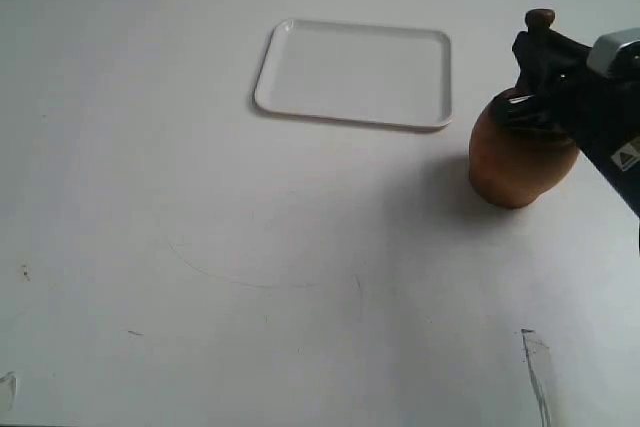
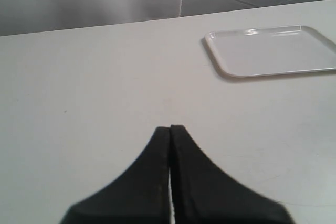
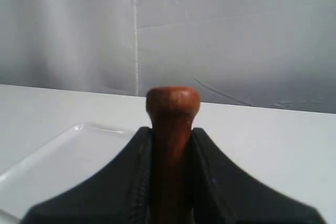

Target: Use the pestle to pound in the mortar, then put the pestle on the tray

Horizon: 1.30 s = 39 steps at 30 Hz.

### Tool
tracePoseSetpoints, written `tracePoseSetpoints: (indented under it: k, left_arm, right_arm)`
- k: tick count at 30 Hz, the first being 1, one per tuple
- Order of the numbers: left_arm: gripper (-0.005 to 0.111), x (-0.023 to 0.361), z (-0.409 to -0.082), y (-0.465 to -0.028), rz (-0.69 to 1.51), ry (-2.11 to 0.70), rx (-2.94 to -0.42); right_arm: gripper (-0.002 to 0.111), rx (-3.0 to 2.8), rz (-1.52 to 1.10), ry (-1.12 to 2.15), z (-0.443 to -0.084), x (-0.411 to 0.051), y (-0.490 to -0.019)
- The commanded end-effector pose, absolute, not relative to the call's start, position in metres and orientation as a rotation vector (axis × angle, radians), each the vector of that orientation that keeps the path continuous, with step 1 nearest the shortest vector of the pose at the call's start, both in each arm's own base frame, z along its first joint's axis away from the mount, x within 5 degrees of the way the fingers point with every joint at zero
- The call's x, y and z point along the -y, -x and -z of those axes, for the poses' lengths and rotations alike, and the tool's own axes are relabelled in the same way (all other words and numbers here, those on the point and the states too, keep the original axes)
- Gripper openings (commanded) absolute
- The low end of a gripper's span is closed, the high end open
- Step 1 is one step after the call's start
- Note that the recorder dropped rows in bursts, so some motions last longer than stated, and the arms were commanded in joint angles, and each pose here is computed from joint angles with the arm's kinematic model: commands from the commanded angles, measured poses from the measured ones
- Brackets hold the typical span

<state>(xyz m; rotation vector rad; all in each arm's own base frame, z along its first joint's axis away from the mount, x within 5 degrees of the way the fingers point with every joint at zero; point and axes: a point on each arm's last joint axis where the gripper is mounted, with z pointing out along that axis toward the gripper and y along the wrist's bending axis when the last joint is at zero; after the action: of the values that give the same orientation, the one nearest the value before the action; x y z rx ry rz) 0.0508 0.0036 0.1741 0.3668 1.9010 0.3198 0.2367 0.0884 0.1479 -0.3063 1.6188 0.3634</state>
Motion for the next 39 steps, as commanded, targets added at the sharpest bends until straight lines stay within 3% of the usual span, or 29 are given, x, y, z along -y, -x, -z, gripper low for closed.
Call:
tracePoseSetpoints:
  k: [1,3,8,10,12,21,25,31,39]
  left_arm:
    - [0.000,-0.003,-0.174,-0.051,-0.302,-0.361,-1.897]
    - [0.000,-0.003,-0.174,-0.051,-0.302,-0.361,-1.897]
    - [0.000,-0.003,-0.174,-0.051,-0.302,-0.361,-1.897]
    - [0.000,-0.003,-0.174,-0.051,-0.302,-0.361,-1.897]
    - [0.000,-0.003,-0.174,-0.051,-0.302,-0.361,-1.897]
    - [0.000,-0.003,-0.174,-0.051,-0.302,-0.361,-1.897]
    - [0.000,-0.003,-0.174,-0.051,-0.302,-0.361,-1.897]
    - [0.000,-0.003,-0.174,-0.051,-0.302,-0.361,-1.897]
    - [0.000,-0.003,-0.174,-0.051,-0.302,-0.361,-1.897]
  right_arm:
    - [0.000,-1.602,-0.320,0.289,-0.164,-0.083,-0.233]
    - [0.000,-1.486,-0.328,0.276,-0.193,-0.081,-0.227]
    - [0.000,-0.940,-0.404,0.286,-0.326,-0.075,-0.182]
    - [0.000,-0.995,-0.374,0.294,-0.339,-0.074,-0.182]
    - [0.000,-1.079,-0.338,0.326,-0.329,-0.077,-0.190]
    - [0.000,-1.479,-0.379,0.326,-0.193,-0.087,-0.226]
    - [0.000,-1.630,-0.337,0.381,-0.153,-0.089,-0.234]
    - [0.000,-1.683,-0.328,0.397,-0.139,-0.090,-0.235]
    - [0.000,-1.629,-0.292,0.333,-0.153,-0.086,-0.241]
